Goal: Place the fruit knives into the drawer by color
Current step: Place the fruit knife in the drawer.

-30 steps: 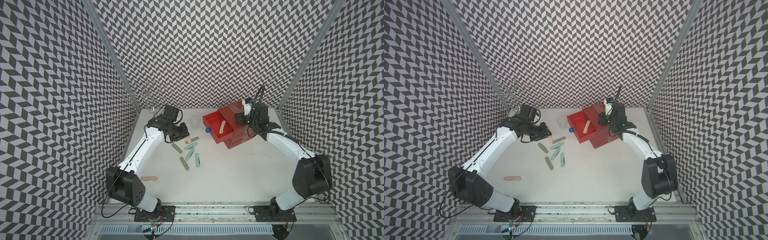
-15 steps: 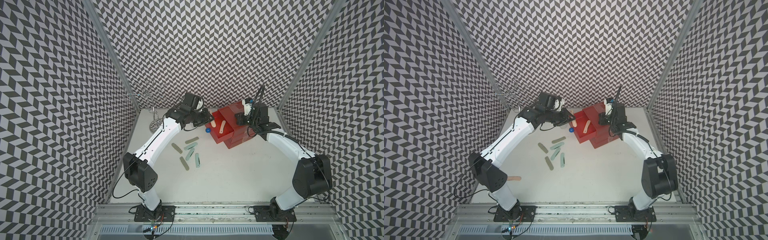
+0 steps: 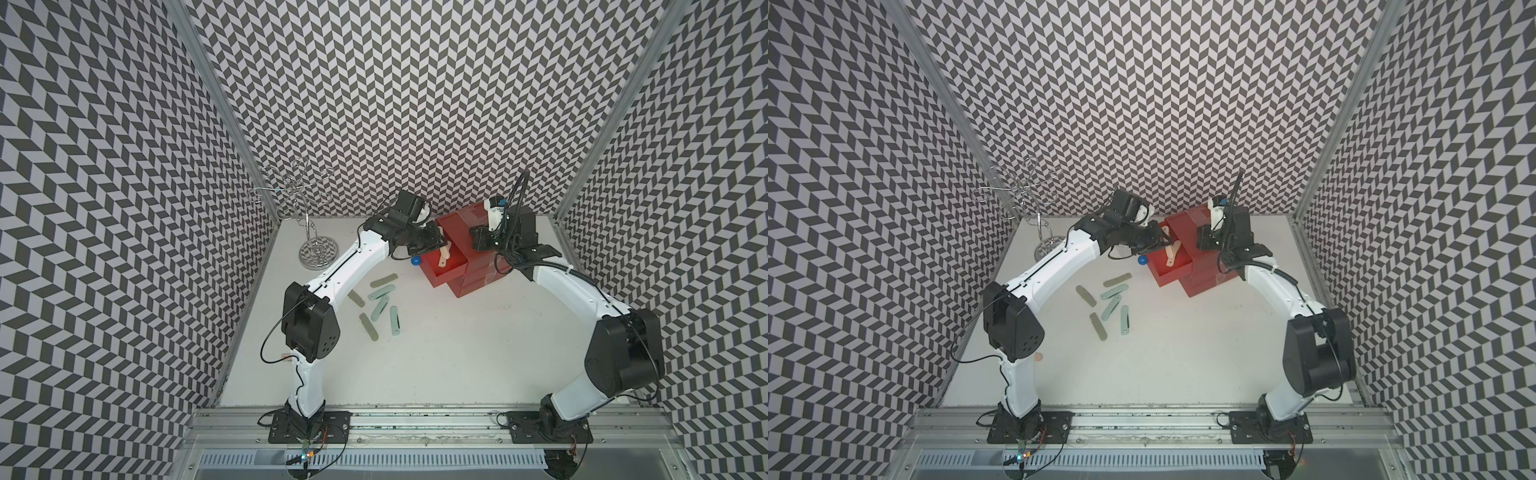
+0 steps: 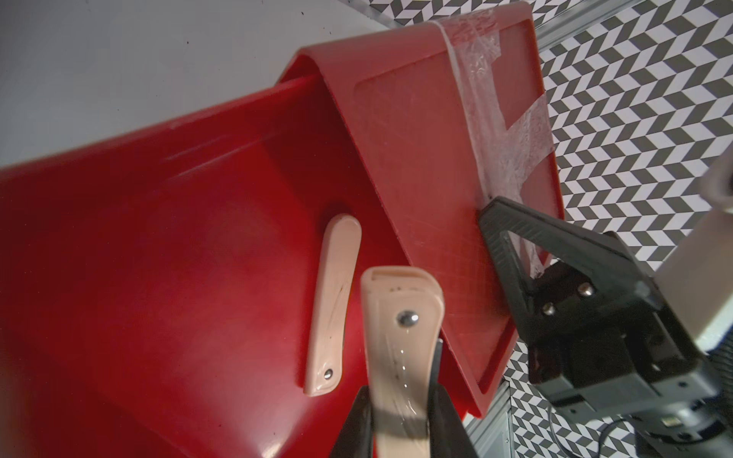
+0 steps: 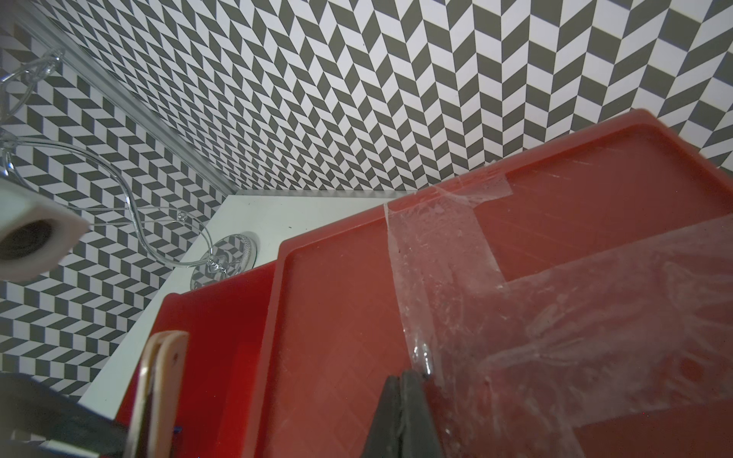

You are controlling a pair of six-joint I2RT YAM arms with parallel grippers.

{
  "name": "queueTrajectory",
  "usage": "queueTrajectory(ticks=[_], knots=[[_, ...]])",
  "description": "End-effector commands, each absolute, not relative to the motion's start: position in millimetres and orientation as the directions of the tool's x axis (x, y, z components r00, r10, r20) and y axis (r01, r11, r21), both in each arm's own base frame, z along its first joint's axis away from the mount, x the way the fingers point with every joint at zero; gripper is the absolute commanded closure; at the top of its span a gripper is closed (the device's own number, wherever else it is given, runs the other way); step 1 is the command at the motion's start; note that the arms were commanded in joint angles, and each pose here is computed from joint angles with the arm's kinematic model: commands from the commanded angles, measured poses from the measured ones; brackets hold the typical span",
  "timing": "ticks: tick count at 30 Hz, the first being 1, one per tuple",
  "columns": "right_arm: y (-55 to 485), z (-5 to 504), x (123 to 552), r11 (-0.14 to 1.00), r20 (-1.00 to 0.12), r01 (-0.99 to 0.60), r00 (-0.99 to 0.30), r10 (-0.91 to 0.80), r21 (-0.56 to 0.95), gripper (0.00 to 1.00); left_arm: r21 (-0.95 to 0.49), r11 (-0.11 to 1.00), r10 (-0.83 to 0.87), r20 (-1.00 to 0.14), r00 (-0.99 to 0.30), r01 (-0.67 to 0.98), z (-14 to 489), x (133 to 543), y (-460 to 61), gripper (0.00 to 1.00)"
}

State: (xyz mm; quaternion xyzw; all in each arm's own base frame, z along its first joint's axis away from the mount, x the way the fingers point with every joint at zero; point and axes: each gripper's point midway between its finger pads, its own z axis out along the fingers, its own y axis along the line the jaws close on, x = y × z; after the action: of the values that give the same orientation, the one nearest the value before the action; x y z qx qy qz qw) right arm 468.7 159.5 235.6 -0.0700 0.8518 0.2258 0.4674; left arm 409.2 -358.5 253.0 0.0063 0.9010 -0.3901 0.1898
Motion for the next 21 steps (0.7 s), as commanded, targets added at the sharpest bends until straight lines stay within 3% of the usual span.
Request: queueTrajectory(ticks=[1,21], knots=[[147,123,424,0.921,-0.562,-0.197,-0.826,0.029,0.337,1.0,-0.696,0.695,-0.132,-0.369,-0.92,0.18,257,413,-363,0.82],[147,122,424,0.921,-0.563,-0.198,-0.826,0.028,0.336,1.0,-0.671,0.723,-0.105,-0.341,-0.934,0.164,228,415,-369,0.79]])
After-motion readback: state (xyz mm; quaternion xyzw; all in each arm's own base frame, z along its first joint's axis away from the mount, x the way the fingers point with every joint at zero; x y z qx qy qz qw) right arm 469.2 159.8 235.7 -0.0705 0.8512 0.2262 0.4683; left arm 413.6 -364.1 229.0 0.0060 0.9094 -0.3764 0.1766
